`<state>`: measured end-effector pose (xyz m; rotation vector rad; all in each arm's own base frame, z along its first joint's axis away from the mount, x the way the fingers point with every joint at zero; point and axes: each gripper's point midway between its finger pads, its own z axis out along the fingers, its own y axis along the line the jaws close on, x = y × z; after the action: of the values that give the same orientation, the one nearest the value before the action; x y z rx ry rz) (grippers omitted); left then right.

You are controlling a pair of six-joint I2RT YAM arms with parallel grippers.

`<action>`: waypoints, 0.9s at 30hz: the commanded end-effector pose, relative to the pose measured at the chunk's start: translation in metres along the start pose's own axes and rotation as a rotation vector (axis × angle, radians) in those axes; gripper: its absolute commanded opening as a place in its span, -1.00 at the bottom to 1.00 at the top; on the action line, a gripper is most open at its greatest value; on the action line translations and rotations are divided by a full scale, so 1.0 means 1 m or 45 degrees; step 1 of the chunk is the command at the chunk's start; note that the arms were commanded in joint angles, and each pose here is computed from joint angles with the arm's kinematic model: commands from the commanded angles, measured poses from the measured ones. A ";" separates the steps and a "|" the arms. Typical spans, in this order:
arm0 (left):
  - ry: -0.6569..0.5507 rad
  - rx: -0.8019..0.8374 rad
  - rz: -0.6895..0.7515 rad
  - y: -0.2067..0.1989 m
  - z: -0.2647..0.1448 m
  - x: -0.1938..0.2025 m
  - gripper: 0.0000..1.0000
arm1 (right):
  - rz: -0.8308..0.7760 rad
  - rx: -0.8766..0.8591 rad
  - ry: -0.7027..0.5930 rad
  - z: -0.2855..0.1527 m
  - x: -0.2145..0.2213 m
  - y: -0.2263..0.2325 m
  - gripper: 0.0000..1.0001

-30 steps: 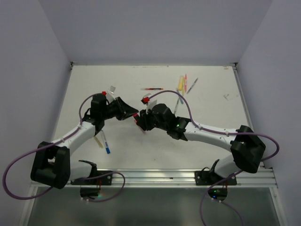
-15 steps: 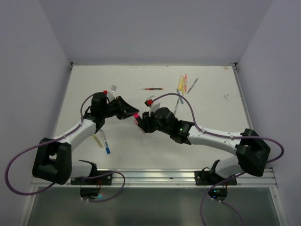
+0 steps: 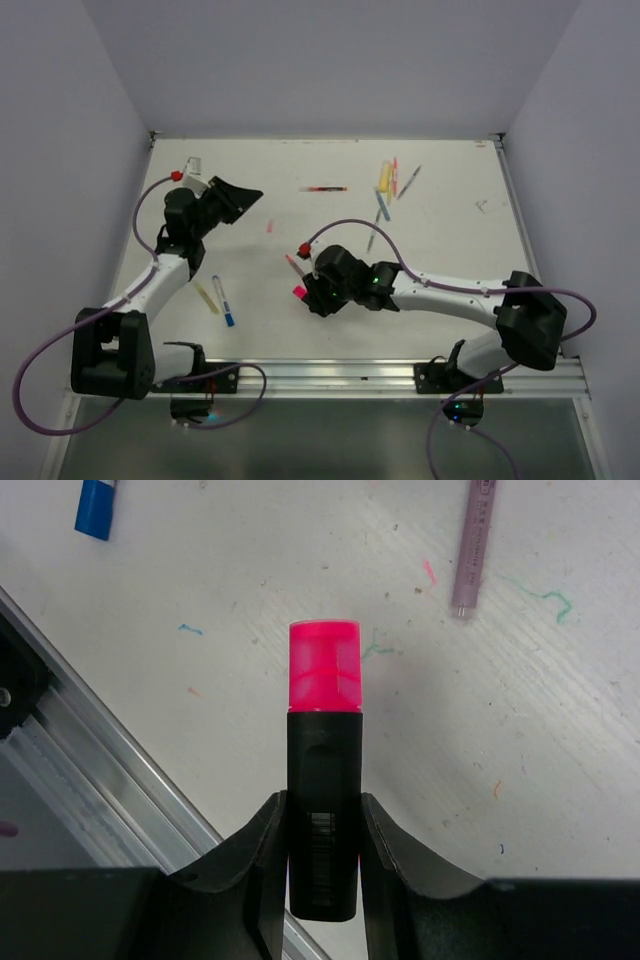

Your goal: Open the pen caps

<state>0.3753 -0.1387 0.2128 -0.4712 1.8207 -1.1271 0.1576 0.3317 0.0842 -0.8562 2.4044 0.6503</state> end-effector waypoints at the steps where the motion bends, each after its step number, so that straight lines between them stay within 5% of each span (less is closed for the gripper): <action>1: 0.052 0.064 0.093 -0.012 -0.010 0.010 -0.20 | -0.045 -0.033 -0.139 -0.026 -0.036 0.010 -1.00; 3: 0.098 0.074 0.093 -0.010 -0.018 0.028 0.08 | -0.054 -0.017 -0.191 -0.034 -0.046 0.008 -1.00; 10: 0.230 0.126 0.010 -0.012 -0.036 0.085 0.26 | -0.056 0.025 -0.290 -0.048 -0.085 -0.006 -1.00; 27: 0.332 0.159 -0.087 -0.026 -0.041 0.122 0.08 | -0.080 0.029 -0.347 -0.046 -0.129 -0.009 -1.00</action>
<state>0.2748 -0.2147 0.1742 -0.3222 1.9953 -1.3621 0.2289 0.3497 0.1788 -0.7740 2.1699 0.6605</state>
